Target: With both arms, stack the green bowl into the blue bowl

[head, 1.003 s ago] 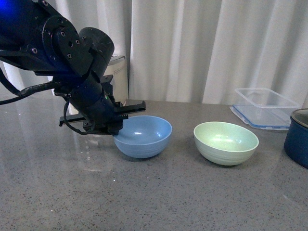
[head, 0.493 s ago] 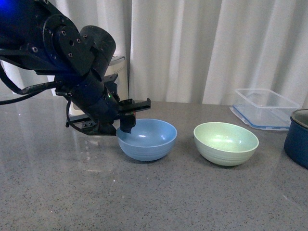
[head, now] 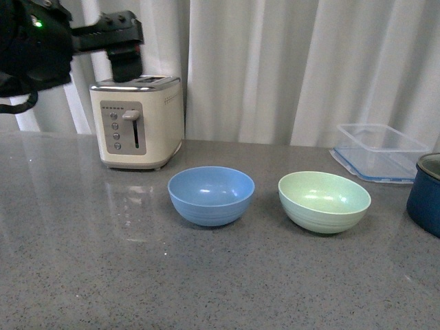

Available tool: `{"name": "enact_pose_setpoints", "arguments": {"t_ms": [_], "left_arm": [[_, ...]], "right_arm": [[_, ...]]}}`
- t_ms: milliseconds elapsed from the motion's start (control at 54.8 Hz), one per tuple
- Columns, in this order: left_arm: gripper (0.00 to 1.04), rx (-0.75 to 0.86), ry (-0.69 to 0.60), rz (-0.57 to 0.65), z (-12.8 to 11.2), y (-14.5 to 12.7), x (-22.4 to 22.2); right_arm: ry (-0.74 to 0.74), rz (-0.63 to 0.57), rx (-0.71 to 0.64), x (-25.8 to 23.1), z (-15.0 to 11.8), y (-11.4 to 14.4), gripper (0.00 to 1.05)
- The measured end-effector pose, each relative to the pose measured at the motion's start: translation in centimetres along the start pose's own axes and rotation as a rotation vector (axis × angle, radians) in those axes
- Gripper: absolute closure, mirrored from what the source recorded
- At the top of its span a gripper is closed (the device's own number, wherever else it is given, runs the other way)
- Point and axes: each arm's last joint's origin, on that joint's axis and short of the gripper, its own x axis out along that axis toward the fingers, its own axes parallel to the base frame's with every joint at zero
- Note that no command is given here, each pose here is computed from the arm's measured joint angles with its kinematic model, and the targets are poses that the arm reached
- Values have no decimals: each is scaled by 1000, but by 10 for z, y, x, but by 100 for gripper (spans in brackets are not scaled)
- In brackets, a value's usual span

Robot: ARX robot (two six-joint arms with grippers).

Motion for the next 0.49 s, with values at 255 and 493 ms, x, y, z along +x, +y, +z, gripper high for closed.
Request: {"name": "enact_pose_setpoints", "arguments": {"t_ms": [255, 493], "left_arm": [[58, 82, -73, 10, -61, 33, -50], [99, 95, -81, 16, -91, 54, -95]], "right_arm": [[0, 0, 0, 0, 0, 0, 10], [0, 0, 0, 0, 0, 0, 10]]}}
